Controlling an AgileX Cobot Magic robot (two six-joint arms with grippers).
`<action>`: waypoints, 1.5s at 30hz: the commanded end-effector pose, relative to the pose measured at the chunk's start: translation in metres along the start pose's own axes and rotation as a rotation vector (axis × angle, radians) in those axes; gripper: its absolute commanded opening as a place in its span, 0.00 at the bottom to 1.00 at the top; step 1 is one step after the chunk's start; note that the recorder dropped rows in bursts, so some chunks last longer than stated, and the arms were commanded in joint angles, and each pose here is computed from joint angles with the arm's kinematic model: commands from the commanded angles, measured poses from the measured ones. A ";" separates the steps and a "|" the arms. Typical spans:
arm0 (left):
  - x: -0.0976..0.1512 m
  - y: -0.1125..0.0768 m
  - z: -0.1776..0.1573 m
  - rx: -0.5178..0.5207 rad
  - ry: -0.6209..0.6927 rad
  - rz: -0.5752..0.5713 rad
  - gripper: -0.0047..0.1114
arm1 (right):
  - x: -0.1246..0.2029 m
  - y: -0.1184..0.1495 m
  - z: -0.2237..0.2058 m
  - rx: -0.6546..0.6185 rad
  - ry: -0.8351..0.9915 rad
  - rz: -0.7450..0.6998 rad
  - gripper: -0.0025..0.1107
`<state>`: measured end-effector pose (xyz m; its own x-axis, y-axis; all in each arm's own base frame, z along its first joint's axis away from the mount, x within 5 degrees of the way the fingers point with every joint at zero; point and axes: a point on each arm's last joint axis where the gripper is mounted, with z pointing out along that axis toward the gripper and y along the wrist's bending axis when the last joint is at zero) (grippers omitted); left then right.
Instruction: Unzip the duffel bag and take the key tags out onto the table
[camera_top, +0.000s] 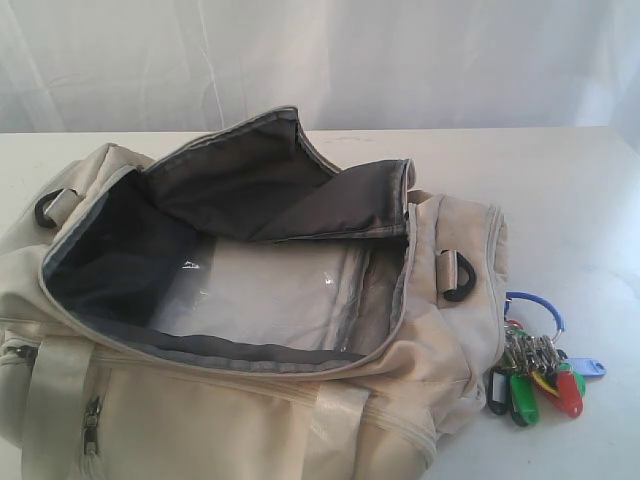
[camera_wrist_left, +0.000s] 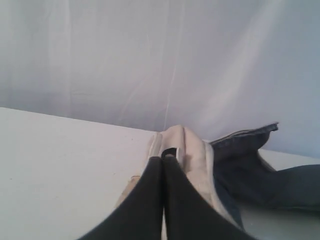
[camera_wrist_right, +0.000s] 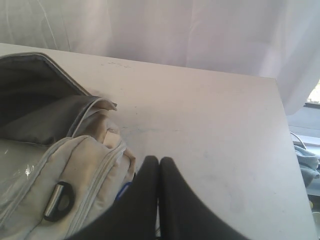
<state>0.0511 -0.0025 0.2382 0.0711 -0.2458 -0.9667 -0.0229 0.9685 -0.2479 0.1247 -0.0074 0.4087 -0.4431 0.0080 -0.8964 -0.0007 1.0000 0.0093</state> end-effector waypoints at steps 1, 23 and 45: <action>0.033 0.015 0.003 -0.078 0.100 0.143 0.04 | 0.001 0.000 0.000 0.003 -0.010 0.004 0.02; 0.068 0.017 -0.003 -0.033 0.401 0.238 0.04 | 0.001 0.000 0.000 0.003 -0.010 0.004 0.02; 0.069 0.014 -0.003 0.027 0.413 0.256 0.04 | 0.001 0.000 0.000 0.003 -0.010 0.004 0.02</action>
<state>0.0525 -0.0054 0.1690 -0.3371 0.0124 -0.9414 0.0314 0.9995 0.0020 0.1247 -0.0074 0.4087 -0.4431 0.0080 -0.8964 -0.0007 1.0000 0.0093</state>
